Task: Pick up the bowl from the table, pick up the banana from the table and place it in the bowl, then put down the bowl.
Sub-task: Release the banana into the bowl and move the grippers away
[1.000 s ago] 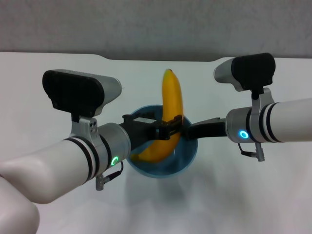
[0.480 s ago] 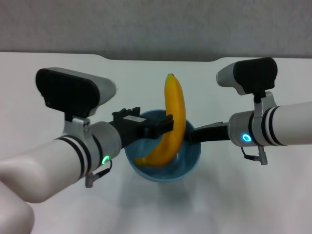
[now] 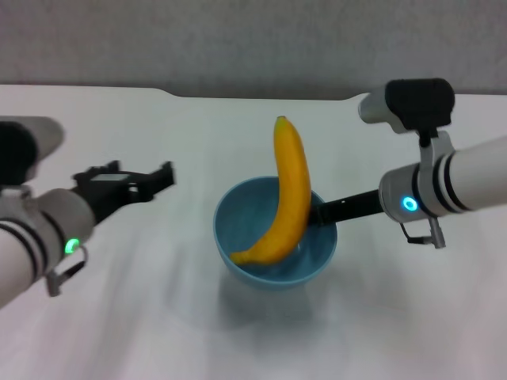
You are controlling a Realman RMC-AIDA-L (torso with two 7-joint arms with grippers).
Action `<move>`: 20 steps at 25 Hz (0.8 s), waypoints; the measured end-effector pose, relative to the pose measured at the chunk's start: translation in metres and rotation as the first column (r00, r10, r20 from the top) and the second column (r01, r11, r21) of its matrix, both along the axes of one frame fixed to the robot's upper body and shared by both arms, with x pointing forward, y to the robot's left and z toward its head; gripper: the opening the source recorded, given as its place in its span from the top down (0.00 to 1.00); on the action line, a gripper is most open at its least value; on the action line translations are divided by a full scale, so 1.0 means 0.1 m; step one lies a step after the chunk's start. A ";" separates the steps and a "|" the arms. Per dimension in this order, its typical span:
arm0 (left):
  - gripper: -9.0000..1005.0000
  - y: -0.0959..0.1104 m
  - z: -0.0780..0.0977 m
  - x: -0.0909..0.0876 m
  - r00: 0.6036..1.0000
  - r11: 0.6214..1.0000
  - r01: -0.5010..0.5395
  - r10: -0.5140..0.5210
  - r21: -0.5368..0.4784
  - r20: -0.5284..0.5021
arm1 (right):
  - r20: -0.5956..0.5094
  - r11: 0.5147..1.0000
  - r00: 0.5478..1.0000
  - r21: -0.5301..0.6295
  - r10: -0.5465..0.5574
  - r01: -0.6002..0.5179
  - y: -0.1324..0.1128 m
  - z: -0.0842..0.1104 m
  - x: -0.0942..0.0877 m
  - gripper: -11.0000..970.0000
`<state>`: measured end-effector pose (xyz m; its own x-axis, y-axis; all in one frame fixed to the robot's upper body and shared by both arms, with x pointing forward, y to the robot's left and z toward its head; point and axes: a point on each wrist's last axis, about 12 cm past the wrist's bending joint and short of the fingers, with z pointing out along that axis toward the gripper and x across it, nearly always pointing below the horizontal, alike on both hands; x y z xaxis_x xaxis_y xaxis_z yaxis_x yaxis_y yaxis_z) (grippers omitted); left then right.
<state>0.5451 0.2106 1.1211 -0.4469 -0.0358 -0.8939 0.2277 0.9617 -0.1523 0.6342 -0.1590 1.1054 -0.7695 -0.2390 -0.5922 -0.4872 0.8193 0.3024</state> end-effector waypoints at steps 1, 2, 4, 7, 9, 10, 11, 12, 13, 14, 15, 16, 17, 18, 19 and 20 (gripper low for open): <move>0.12 0.06 0.00 0.00 1.000 1.000 -0.017 0.017 0.004 0.006 | -0.015 1.000 1.000 -0.008 0.004 -0.004 0.01 0.01 0.04 0.93; 0.12 0.09 -0.01 -0.01 1.000 1.000 -0.025 0.025 0.007 0.010 | -0.027 1.000 1.000 -0.023 0.014 -0.015 0.02 0.03 0.08 0.93; 0.12 0.17 -0.03 -0.02 0.999 0.999 -0.044 0.044 0.027 0.023 | -0.031 0.998 0.999 -0.058 0.026 -0.028 0.05 0.05 0.15 0.93; 0.12 0.22 -0.06 -0.04 0.998 0.998 -0.056 0.054 0.043 0.029 | -0.039 0.993 0.998 -0.104 0.043 -0.047 0.10 0.09 0.23 0.92; 0.12 0.25 -0.10 -0.04 0.998 0.997 -0.066 0.065 0.049 0.024 | -0.050 0.990 0.997 -0.125 0.057 -0.063 0.16 0.13 0.26 0.92; 0.12 0.27 -0.11 -0.04 0.997 0.996 -0.071 0.070 0.051 0.019 | -0.053 0.988 0.996 -0.135 0.068 -0.075 0.20 0.16 0.28 0.92; 0.12 0.28 -0.12 -0.04 0.997 0.996 -0.073 0.072 0.052 0.017 | -0.058 0.986 0.995 -0.142 0.076 -0.084 0.23 0.18 0.29 0.92; 0.12 0.29 -0.14 -0.04 0.997 0.996 -0.077 0.076 0.053 0.014 | -0.062 0.984 0.994 -0.148 0.086 -0.095 0.26 0.20 0.30 0.92; 0.12 0.30 -0.14 -0.04 0.997 0.995 -0.079 0.078 0.054 0.014 | -0.065 0.983 0.993 -0.151 0.096 -0.104 0.30 0.22 0.30 0.92; 0.12 0.31 -0.15 -0.04 0.997 0.995 -0.080 0.079 0.054 0.013 | -0.067 0.982 0.992 -0.154 0.103 -0.112 0.32 0.23 0.30 0.92; 0.12 0.31 -0.16 -0.04 0.997 0.995 -0.080 0.079 0.055 0.013 | -0.069 0.981 0.992 -0.155 0.108 -0.118 0.34 0.23 0.30 0.92; 0.12 0.31 -0.16 -0.03 0.997 0.995 -0.079 0.079 0.055 0.012 | -0.071 0.980 0.991 -0.156 0.111 -0.121 0.35 0.23 0.29 0.92; 0.12 0.30 -0.17 -0.03 0.997 0.995 -0.078 0.077 0.056 0.011 | -0.074 0.980 0.991 -0.158 0.112 -0.123 0.35 0.20 0.28 0.92; 0.12 0.30 -0.17 -0.03 0.997 0.996 -0.076 0.076 0.055 0.011 | -0.081 0.979 0.990 -0.160 0.113 -0.125 0.34 0.15 0.25 0.92; 0.12 0.29 -0.17 -0.03 0.997 0.996 -0.074 0.074 0.054 0.012 | -0.081 0.979 0.990 -0.160 0.113 -0.125 0.34 0.15 0.25 0.92; 0.12 0.29 -0.17 -0.04 0.997 0.996 -0.074 0.074 0.052 0.015 | -0.084 0.979 0.990 -0.160 0.111 -0.124 0.34 0.13 0.23 0.92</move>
